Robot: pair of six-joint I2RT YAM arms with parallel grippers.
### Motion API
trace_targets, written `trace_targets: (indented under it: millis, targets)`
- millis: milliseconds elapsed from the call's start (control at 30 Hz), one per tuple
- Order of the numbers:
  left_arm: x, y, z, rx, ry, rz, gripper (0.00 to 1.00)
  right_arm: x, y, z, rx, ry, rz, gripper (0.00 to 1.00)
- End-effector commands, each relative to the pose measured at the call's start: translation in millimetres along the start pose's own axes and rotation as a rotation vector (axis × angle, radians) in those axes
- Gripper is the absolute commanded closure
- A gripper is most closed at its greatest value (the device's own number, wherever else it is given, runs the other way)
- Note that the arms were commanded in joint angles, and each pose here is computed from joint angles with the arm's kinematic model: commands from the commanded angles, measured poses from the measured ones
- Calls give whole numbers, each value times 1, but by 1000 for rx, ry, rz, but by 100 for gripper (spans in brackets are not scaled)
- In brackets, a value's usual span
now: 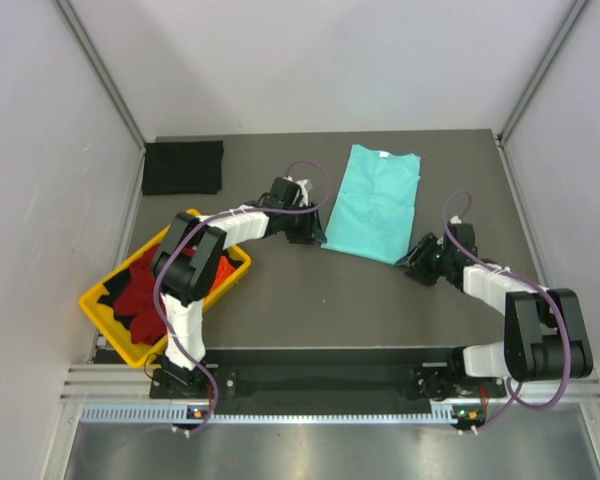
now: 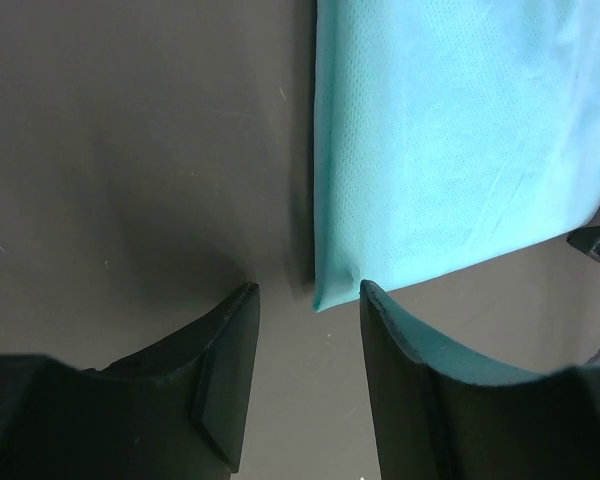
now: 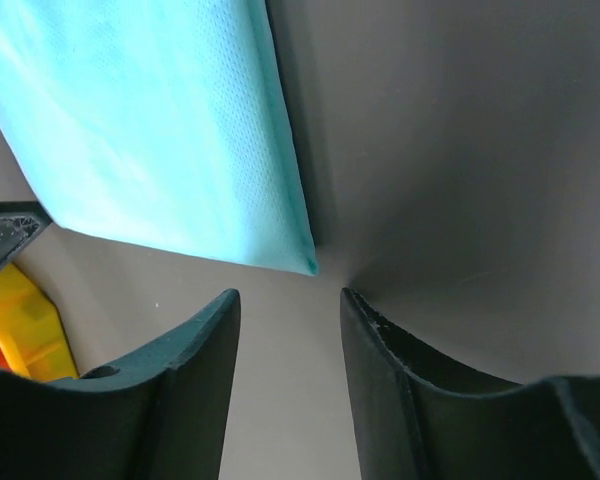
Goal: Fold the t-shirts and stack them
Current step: Fold the tshirt
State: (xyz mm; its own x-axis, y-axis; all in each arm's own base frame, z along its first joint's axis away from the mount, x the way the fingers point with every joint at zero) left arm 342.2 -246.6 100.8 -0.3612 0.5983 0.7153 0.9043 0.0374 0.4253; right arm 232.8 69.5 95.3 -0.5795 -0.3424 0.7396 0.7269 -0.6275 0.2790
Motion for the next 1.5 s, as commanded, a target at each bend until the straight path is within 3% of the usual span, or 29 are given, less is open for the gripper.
trace_targets:
  millis: [0,300,433,533,600,633,667,900,1367,1433,1467]
  targets:
    - [2,-3,-2,-1,1,-18,50,-3,0,-2,-13,-19,-49,57]
    - [-2,-6,-4,25,-15,8,57,-7,4,-6,-6,-62,-73,71]
    - [-3,-8,-5,44,-26,37,70,-12,6,-6,8,-36,-87,78]
    - [-2,-7,-8,55,-39,36,77,-16,6,-5,24,-24,-80,88]
    - [-2,-6,-9,57,-45,33,85,-17,8,-4,39,-23,-75,100]
    - [-1,-5,-10,59,-49,32,97,-17,9,-5,56,-29,-73,100]
    - [0,-6,-11,62,-50,36,100,-17,10,-5,67,-34,-70,100]
    - [13,-21,-22,94,-19,61,100,5,1,-12,143,-127,-5,100]
    - [46,-103,-42,95,79,135,100,42,-44,-43,107,-177,18,100]
    - [49,-104,-42,93,72,114,87,45,-45,-42,102,-157,4,100]
    - [49,-101,-45,86,55,89,72,45,-47,-43,98,-155,6,100]
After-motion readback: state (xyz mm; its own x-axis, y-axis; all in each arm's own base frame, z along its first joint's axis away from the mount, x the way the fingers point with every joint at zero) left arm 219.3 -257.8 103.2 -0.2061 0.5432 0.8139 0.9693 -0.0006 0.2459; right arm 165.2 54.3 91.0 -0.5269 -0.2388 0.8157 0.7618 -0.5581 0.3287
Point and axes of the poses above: each gripper's point midway between its finger pads, its own x axis back along the fingers, its own z axis along the line the jaws close on, y = z × x, the point moved 9 cm from there along x, back along the fingers
